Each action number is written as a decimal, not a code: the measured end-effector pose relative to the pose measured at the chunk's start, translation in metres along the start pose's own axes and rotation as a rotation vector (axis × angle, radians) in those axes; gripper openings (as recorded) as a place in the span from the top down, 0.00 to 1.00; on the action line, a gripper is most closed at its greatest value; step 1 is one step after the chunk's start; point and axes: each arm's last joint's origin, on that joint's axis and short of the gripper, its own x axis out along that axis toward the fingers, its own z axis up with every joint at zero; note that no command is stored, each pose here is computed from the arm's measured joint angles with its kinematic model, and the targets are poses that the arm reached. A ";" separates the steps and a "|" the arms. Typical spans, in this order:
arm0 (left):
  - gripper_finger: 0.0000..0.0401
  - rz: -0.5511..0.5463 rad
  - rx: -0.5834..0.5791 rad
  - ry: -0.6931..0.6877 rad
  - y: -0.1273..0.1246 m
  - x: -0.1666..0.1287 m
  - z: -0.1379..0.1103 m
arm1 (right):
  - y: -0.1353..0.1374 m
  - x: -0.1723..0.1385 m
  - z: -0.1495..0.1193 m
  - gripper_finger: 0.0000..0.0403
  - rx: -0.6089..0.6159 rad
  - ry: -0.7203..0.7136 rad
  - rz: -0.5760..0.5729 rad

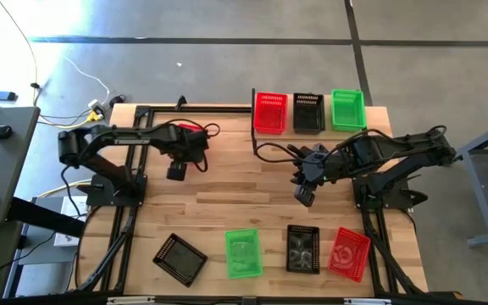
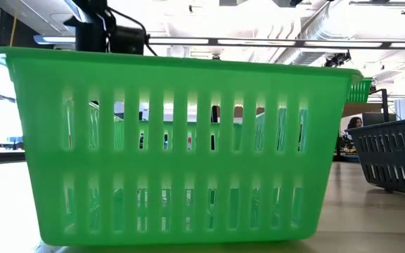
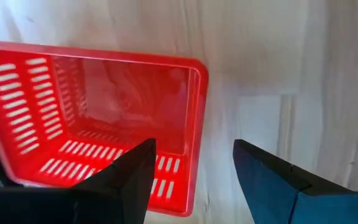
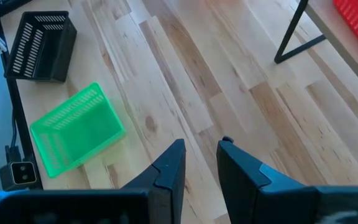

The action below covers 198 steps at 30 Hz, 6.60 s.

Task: Stack baskets on shelf by color
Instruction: Stack the top red basket on top of the other red basket on the shelf

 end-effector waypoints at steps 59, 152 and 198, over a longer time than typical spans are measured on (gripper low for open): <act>0.99 0.266 -0.329 -0.737 0.046 -0.207 0.059 | -0.025 -0.004 0.010 0.80 0.112 -0.256 -0.403; 0.99 0.199 -0.195 -0.721 0.094 -0.165 0.166 | -0.118 -0.036 0.052 0.80 0.245 -0.200 -0.680; 0.74 0.263 -0.187 -0.744 0.090 -0.170 0.171 | -0.117 -0.036 0.052 0.80 0.243 -0.191 -0.665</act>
